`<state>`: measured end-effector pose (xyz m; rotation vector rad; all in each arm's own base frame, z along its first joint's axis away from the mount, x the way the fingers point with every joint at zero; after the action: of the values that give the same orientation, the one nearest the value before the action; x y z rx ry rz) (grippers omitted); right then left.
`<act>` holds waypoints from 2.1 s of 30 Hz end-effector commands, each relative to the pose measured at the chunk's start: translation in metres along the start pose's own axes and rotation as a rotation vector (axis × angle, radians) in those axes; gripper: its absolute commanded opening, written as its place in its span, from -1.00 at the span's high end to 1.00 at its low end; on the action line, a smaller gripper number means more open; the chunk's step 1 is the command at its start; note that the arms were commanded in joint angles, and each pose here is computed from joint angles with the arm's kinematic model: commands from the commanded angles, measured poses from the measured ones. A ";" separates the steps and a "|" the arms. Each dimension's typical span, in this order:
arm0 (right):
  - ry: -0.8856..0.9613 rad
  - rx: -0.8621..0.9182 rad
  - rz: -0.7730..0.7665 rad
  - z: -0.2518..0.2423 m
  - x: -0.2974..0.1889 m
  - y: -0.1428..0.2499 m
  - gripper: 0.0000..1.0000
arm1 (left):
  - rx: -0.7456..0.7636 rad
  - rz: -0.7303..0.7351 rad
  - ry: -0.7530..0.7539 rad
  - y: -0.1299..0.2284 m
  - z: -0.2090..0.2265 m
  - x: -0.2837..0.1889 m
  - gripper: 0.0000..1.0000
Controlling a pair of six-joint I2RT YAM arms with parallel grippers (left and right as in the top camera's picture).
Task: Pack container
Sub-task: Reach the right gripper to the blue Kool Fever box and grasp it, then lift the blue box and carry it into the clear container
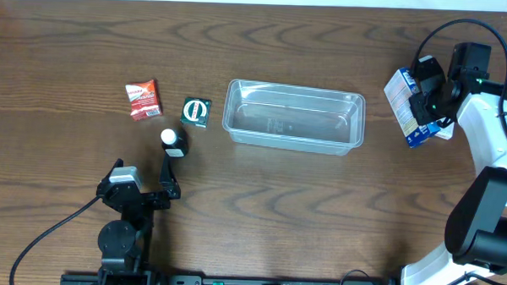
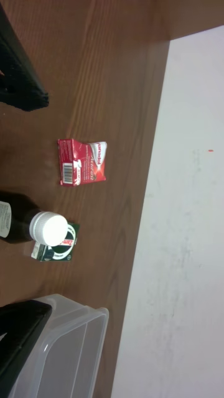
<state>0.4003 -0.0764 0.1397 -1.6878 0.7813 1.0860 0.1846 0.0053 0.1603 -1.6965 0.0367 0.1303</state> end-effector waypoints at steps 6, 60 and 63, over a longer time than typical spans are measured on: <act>-0.002 -0.008 -0.005 0.004 -0.002 -0.007 0.49 | 0.020 0.049 -0.023 0.015 0.004 0.002 -0.96; 0.128 -0.314 -0.472 0.088 -0.200 -0.066 0.97 | 0.019 0.049 -0.023 0.015 0.004 0.002 -0.96; 0.057 -0.412 -0.505 0.120 -0.211 -0.066 0.98 | 0.019 0.049 -0.023 0.015 0.004 0.002 -0.96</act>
<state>0.3421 0.0382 0.3343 -2.0718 0.2669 0.8081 0.1846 0.0053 0.1603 -1.6965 0.0367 0.1303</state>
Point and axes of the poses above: each gripper's point midway between its finger pads, its own x axis out along the fingers, its own z axis along the line the jaws close on, y = z × x, the point moved 6 cm from there along -x, back along the fingers, and after that the axes turned 2 degrees about x, right-handed, at the moved point
